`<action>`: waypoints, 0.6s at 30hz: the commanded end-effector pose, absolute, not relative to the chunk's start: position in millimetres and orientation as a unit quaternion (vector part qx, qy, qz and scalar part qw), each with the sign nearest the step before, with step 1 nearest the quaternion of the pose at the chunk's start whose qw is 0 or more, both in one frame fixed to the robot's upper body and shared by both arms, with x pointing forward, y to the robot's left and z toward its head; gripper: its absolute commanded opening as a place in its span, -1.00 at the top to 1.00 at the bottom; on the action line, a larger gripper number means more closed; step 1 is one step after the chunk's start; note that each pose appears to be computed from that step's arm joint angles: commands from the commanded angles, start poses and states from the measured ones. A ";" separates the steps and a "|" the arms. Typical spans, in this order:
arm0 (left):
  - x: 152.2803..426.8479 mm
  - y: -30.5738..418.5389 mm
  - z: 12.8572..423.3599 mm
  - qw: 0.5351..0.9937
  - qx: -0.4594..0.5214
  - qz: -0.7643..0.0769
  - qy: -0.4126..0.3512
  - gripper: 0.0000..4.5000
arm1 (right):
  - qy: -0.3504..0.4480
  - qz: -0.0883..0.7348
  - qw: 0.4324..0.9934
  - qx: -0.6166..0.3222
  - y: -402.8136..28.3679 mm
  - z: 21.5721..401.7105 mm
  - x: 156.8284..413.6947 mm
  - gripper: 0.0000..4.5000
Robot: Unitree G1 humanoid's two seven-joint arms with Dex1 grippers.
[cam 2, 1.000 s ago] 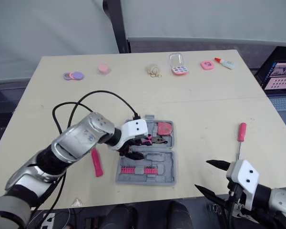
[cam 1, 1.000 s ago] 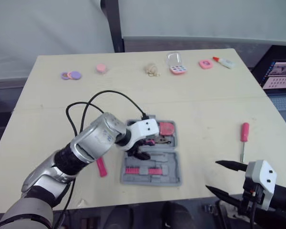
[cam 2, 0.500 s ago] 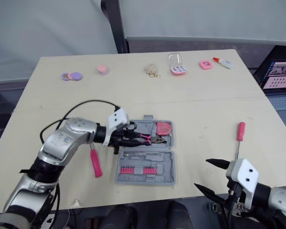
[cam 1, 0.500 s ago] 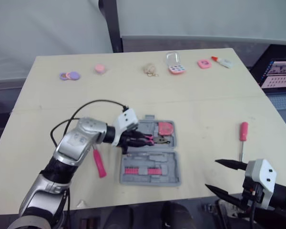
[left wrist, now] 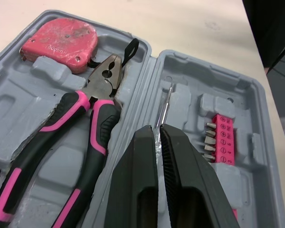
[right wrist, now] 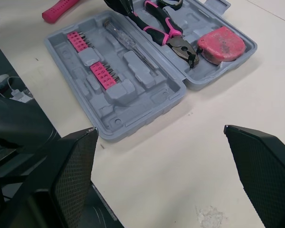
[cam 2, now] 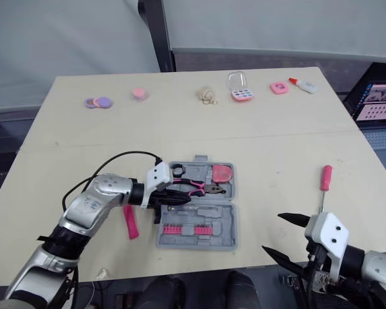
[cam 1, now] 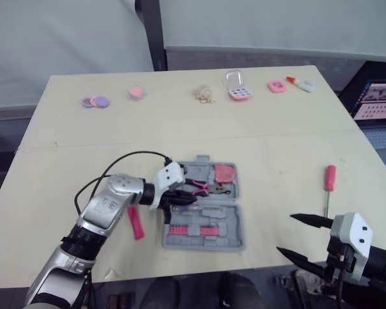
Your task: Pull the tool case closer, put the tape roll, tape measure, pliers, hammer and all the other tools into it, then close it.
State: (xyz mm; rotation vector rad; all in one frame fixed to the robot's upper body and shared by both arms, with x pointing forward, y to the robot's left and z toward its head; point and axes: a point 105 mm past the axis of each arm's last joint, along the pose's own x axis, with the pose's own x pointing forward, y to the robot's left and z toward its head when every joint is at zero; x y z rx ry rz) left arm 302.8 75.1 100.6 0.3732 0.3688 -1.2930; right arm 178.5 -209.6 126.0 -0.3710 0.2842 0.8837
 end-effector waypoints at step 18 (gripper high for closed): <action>301.6 66.9 80.0 0.761 0.196 -0.591 0.180 0.92 | 0.129 0.418 0.879 -0.188 -209.2 132.7 174.9 -1.00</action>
